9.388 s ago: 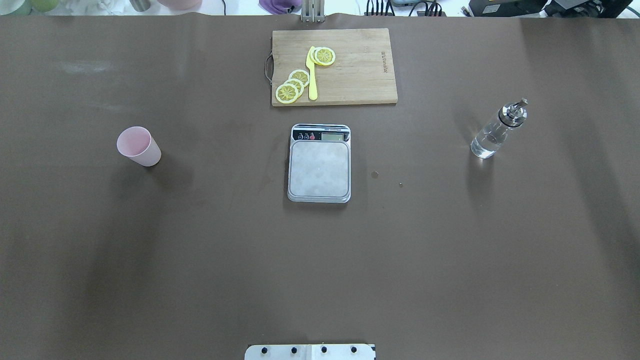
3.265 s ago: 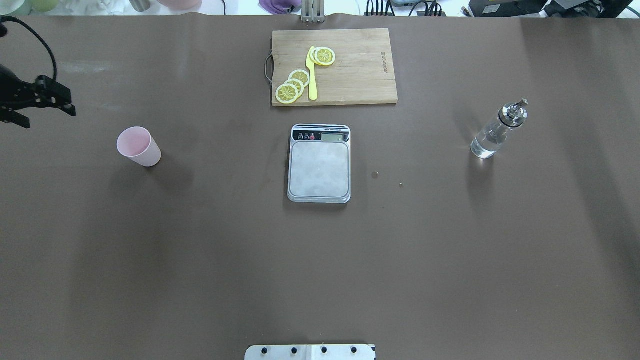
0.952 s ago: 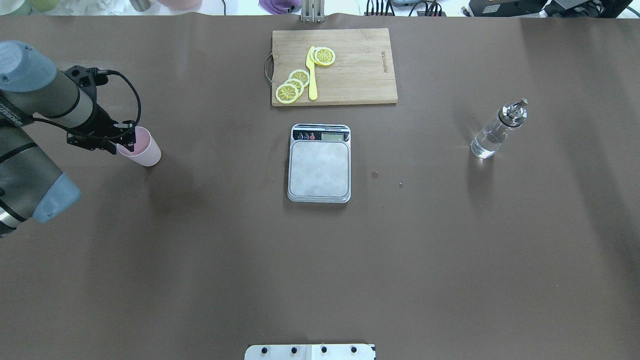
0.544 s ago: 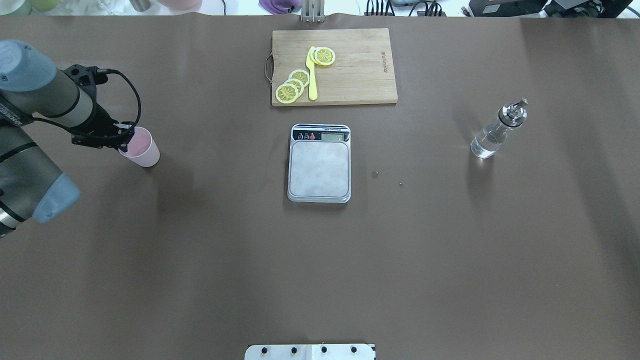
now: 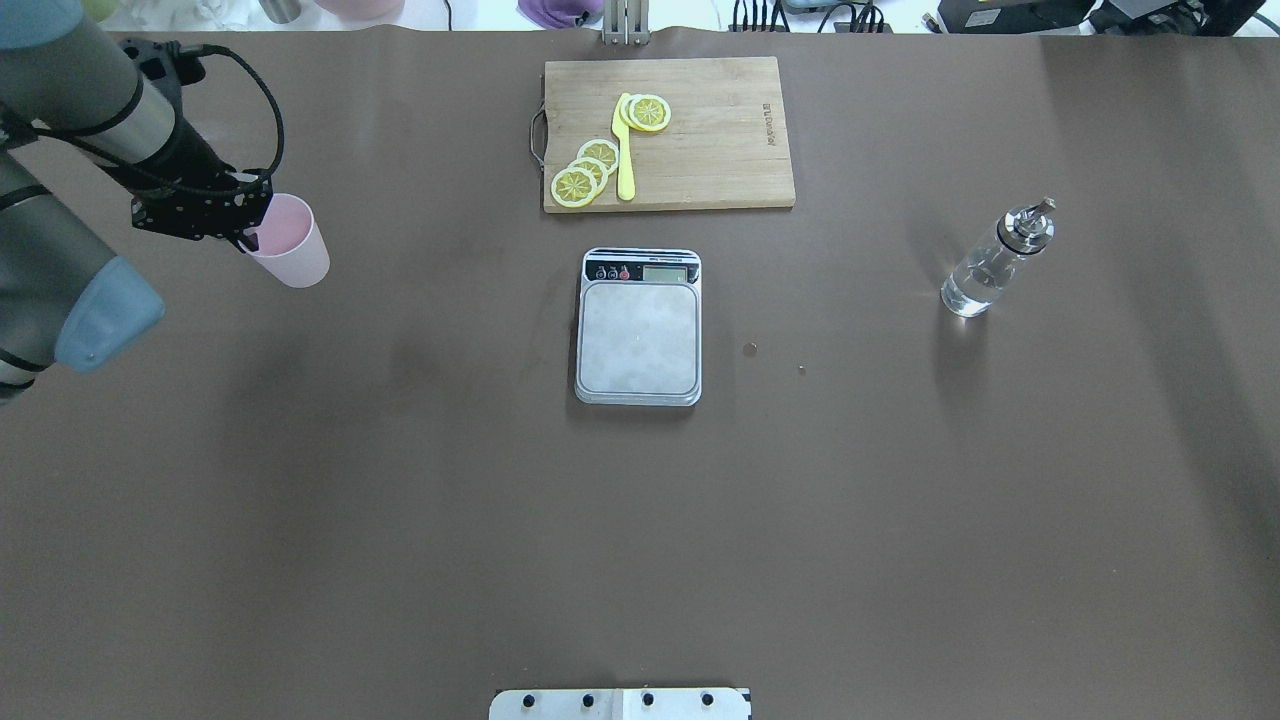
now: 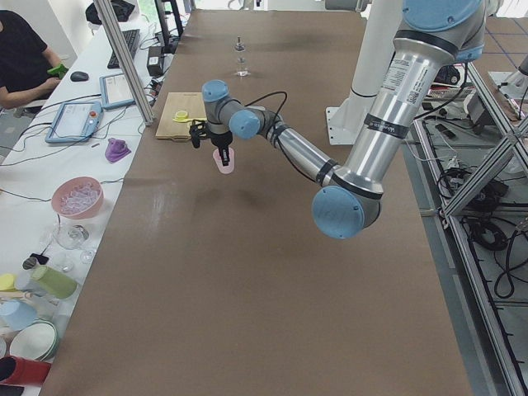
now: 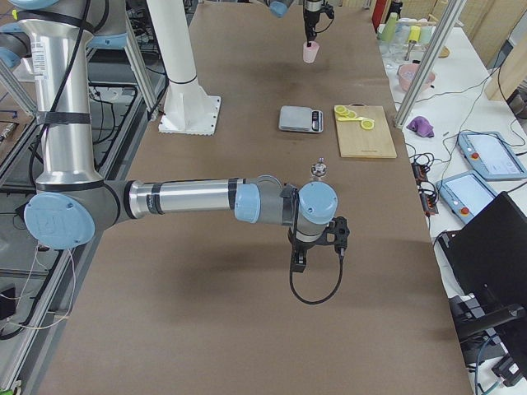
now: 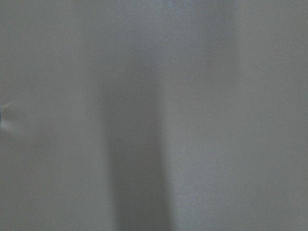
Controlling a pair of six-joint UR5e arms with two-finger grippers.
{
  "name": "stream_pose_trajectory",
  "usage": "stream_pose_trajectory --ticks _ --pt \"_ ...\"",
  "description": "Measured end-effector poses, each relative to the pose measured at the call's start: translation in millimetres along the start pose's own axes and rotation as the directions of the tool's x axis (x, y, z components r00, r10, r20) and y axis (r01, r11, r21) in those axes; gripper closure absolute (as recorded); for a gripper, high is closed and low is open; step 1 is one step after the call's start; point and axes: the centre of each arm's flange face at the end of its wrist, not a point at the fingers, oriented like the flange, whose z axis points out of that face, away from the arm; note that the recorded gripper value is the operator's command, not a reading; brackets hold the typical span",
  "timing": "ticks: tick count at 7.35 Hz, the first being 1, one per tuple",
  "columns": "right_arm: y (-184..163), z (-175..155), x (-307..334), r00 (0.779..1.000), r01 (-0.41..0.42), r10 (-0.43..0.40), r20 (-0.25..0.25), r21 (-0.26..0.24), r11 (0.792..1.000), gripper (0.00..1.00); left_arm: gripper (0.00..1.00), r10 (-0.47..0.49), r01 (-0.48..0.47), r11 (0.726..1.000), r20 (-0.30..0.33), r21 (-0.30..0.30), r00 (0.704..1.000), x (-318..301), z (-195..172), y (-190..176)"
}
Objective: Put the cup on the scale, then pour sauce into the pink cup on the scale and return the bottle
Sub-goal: 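Carry the pink cup with the left gripper onto the scale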
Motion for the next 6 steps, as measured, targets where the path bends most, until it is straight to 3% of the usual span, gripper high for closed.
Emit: stream_pose_trajectory --ticks 2,6 --pt "0 -1 -1 1.0 0.0 0.0 0.001 0.001 1.0 0.0 1.0 -0.101 0.101 0.995 -0.019 -0.009 0.995 74 -38 11" --pt "-2 -4 -4 1.0 0.003 -0.003 0.001 0.007 1.0 0.0 1.0 -0.266 0.263 0.963 -0.036 -0.063 0.963 257 -37 78"
